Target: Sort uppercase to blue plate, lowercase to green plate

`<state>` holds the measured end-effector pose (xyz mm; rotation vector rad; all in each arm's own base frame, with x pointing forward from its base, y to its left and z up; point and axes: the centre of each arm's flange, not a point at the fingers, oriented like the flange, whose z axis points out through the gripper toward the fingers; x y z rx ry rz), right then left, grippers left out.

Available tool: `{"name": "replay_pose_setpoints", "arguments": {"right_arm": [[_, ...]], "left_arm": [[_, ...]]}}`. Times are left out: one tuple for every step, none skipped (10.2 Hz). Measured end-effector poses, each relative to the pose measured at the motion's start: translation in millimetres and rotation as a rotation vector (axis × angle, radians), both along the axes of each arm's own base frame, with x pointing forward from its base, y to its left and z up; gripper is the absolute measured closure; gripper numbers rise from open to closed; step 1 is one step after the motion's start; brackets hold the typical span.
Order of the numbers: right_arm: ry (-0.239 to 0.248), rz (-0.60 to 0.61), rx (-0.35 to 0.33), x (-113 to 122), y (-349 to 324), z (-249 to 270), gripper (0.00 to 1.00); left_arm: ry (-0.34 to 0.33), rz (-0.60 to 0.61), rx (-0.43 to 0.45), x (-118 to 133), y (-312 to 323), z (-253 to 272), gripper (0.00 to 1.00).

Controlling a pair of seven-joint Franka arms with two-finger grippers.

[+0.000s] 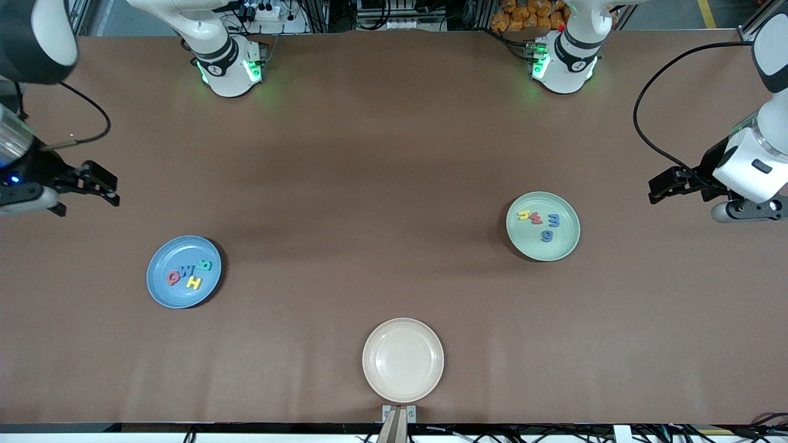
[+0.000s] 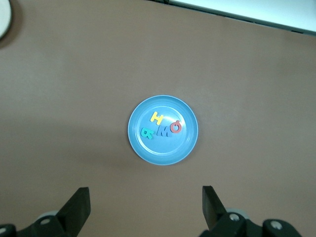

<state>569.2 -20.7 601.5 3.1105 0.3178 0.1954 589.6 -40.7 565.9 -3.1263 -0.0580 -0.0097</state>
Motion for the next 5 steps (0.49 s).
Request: {"name": "replay_pose_setpoints", "arguments": {"right_arm": [[0.008,-0.001,0.001,-6,-1,28,0.00],[0.016,-0.004,0.001,-13,-2,53,0.00],[0.030,-0.005,0.002,-20,-3,72,0.00],[0.047,-0.006,0.004,-26,-3,81,0.00],[0.061,-0.019,0.016,-28,-2,84,0.00]], "left_arm": [[0.000,0.000,0.000,0,0,0,0.00],[-0.001,0.001,0.000,0,1,0,0.00],[-0.001,0.002,0.000,0,1,1,0.00],[-0.001,0.002,0.000,0,1,1,0.00],[-0.001,0.003,0.000,0,2,1,0.00]]}}
